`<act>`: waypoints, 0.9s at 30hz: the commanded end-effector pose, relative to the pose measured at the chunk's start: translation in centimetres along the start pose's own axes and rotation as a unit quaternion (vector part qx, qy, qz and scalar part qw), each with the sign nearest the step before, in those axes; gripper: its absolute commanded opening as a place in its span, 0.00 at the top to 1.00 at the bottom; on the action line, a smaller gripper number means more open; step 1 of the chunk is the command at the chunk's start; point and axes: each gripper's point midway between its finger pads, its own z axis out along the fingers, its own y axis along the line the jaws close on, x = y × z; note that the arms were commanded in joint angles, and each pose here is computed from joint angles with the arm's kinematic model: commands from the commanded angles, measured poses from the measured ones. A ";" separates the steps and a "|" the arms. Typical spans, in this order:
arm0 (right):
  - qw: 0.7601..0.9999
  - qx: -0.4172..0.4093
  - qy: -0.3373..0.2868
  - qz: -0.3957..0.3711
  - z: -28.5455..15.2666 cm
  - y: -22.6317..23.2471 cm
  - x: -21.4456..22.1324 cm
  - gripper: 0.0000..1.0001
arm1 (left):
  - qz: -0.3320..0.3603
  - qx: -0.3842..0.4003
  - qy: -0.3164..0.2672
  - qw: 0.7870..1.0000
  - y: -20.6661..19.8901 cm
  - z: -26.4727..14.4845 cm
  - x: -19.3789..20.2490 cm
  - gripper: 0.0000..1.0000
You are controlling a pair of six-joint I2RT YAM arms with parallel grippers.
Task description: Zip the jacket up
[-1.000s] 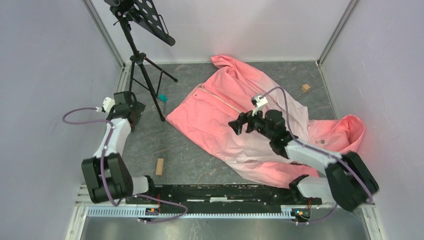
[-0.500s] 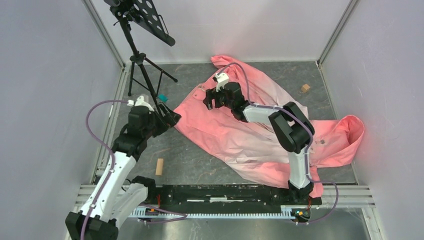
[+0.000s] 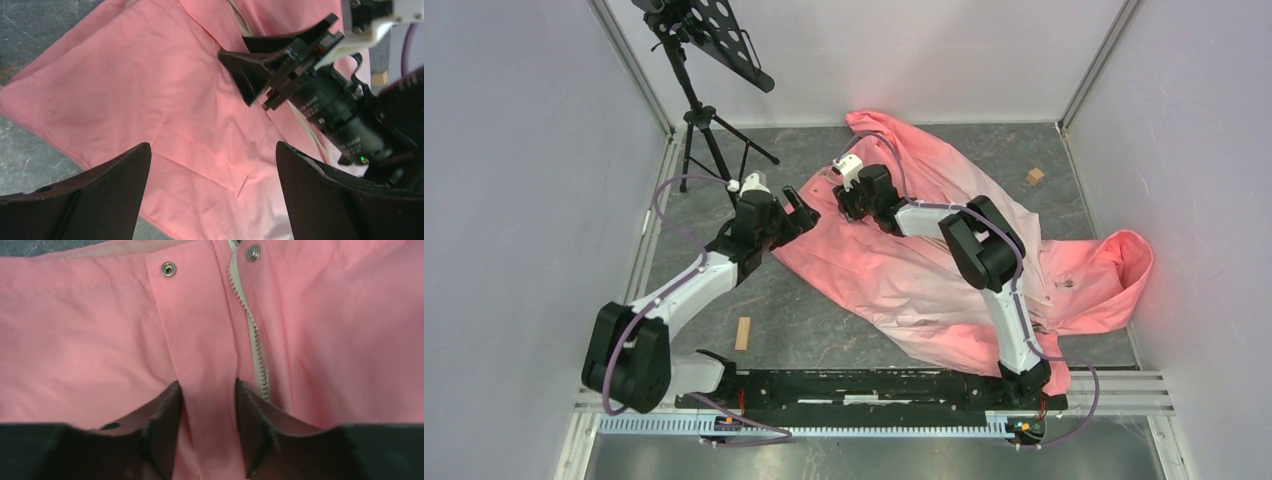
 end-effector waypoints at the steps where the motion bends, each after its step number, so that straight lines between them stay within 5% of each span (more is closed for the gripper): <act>1: 0.999 -0.019 -0.024 -0.024 0.4 0.5 -1.8 0.56 | -0.064 0.017 -0.055 0.996 -2.3 2.0 -3.3 0.00; 7: 0.992 -0.087 -0.080 -0.047 -2.2 2.9 -5.3 0.73 | -0.127 0.011 -0.029 0.991 -2.4 3.7 -3.0 0.03; 18: 0.982 -0.136 -0.123 -0.051 -6.8 4.9 -7.6 1.00 | -0.230 0.049 0.006 0.972 -2.8 7.0 -2.6 0.24; 20: 0.980 -0.148 -0.120 -0.051 -7.3 5.5 -7.0 1.00 | -0.234 0.057 0.007 0.971 -3.2 7.2 -2.9 0.23; 24: 0.982 -0.147 -0.115 -0.043 -8.0 5.8 -6.1 1.00 | -0.232 0.061 -0.006 0.971 -3.3 6.5 -3.4 0.05; 27: 0.982 -0.148 -0.110 -0.043 -8.5 6.5 -5.4 1.00 | -0.238 0.066 -0.018 0.969 -3.1 6.2 -3.6 0.05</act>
